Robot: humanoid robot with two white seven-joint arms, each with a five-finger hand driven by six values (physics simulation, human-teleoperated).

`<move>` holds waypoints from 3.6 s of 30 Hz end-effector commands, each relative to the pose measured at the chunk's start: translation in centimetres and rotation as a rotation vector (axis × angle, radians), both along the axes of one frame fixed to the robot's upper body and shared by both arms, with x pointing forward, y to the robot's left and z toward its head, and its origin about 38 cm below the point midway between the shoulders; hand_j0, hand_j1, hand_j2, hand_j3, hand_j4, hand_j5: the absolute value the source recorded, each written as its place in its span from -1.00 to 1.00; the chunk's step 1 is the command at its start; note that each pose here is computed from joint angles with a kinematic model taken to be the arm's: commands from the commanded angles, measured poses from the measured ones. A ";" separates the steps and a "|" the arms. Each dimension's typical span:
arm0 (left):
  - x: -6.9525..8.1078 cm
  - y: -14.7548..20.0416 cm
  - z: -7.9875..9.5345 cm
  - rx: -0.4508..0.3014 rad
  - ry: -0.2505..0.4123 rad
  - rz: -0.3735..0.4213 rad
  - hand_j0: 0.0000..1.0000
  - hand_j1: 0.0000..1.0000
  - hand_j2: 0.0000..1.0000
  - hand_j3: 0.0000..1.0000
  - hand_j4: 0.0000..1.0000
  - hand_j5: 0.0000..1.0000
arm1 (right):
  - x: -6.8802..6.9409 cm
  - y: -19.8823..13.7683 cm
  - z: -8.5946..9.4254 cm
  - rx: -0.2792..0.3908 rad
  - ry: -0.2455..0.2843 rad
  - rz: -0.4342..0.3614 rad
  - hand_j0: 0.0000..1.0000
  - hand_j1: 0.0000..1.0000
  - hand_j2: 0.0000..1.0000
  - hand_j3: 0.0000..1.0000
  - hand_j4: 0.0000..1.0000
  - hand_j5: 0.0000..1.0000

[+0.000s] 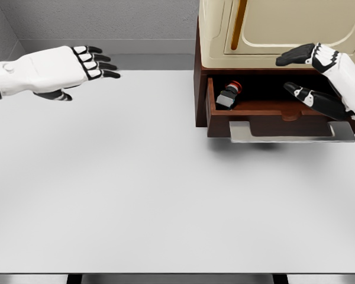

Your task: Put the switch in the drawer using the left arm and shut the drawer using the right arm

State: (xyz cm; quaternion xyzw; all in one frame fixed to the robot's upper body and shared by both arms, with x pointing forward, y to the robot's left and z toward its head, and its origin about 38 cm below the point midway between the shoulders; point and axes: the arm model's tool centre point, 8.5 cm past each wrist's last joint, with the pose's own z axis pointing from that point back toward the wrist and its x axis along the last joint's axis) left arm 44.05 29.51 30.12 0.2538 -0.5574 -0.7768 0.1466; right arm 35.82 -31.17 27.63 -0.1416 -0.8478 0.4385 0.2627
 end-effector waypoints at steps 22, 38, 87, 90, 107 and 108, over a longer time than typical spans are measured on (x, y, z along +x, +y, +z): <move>0.4 2.5 -2.1 0.006 0.055 0.075 1.00 1.00 1.00 1.00 1.00 1.00 | -0.9 7.8 -5.8 -0.041 0.159 0.226 0.28 0.28 0.28 0.28 0.28 0.28; 0.6 3.1 -2.2 0.006 0.061 0.094 1.00 1.00 1.00 1.00 1.00 1.00 | -2.4 9.8 -8.9 -0.043 0.251 0.291 0.29 0.29 0.29 0.29 0.29 0.29; 0.7 3.3 -1.8 -0.005 0.054 0.101 1.00 1.00 1.00 1.00 1.00 1.00 | -1.6 6.0 -7.2 -0.102 0.243 0.222 0.31 0.31 0.31 0.31 0.31 0.31; 0.7 3.3 -1.8 -0.007 0.055 0.101 1.00 1.00 1.00 1.00 1.00 1.00 | -2.0 5.4 -7.7 -0.124 0.261 0.216 0.31 0.31 0.31 0.31 0.31 0.31; 0.7 3.3 -1.8 -0.005 0.054 0.101 1.00 1.00 1.00 1.00 1.00 1.00 | -0.1 2.1 -10.5 -0.195 0.317 0.095 0.30 0.30 0.30 0.30 0.30 0.30; 0.7 3.3 -1.8 -0.005 0.054 0.101 1.00 1.00 1.00 1.00 1.00 1.00 | 0.2 1.7 -10.6 -0.198 0.320 0.083 0.30 0.30 0.30 0.30 0.30 0.30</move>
